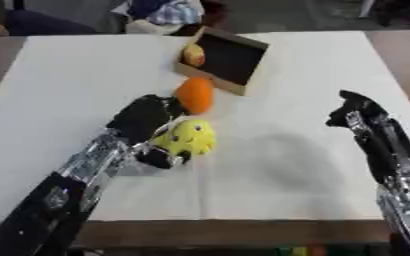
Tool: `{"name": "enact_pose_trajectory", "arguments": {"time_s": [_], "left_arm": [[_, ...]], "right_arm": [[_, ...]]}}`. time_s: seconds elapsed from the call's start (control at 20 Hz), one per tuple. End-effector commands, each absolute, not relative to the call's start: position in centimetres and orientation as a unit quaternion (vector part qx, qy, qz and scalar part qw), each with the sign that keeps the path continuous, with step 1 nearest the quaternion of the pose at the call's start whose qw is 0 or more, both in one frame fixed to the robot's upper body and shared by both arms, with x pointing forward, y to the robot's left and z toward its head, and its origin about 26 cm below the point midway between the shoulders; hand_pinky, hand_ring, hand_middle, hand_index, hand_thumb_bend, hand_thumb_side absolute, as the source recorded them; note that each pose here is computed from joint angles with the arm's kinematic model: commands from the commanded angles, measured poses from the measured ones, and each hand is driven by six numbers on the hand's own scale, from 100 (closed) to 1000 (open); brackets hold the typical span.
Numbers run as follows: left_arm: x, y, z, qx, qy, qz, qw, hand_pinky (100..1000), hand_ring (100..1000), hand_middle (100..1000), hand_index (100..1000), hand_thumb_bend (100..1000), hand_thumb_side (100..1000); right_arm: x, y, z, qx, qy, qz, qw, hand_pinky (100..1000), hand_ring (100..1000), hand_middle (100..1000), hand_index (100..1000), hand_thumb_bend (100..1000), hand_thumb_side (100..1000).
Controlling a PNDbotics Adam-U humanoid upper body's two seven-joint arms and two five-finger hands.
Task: Pick up objects on the table and place them in the box.
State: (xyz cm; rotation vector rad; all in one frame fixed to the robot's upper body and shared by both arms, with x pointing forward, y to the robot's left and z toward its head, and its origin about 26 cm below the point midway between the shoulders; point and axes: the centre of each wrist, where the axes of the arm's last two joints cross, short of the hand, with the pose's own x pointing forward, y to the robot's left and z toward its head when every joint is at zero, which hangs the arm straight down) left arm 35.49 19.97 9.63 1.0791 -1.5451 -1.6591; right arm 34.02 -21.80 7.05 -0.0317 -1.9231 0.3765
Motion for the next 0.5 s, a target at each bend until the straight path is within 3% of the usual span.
{"name": "enact_pose_trajectory", "arguments": {"time_s": [0.05,0.5], "left_arm": [[35.7,20.3,10.0,0.407,-0.587,-0.627,0.310,681,510,546,736,428,387],[35.4,21.4,10.5,0.369,-0.615,-0.600,0.355,593,341,368,544,204,315]], "right_arm": [[34.2,-21.9,7.8,-0.016,-0.821,0.166,0.546,724,589,549,851,100,704],[34.2,-22.0,7.8,-0.017,-0.821,0.165,0.546,724,589,549,851,100,704]]}}
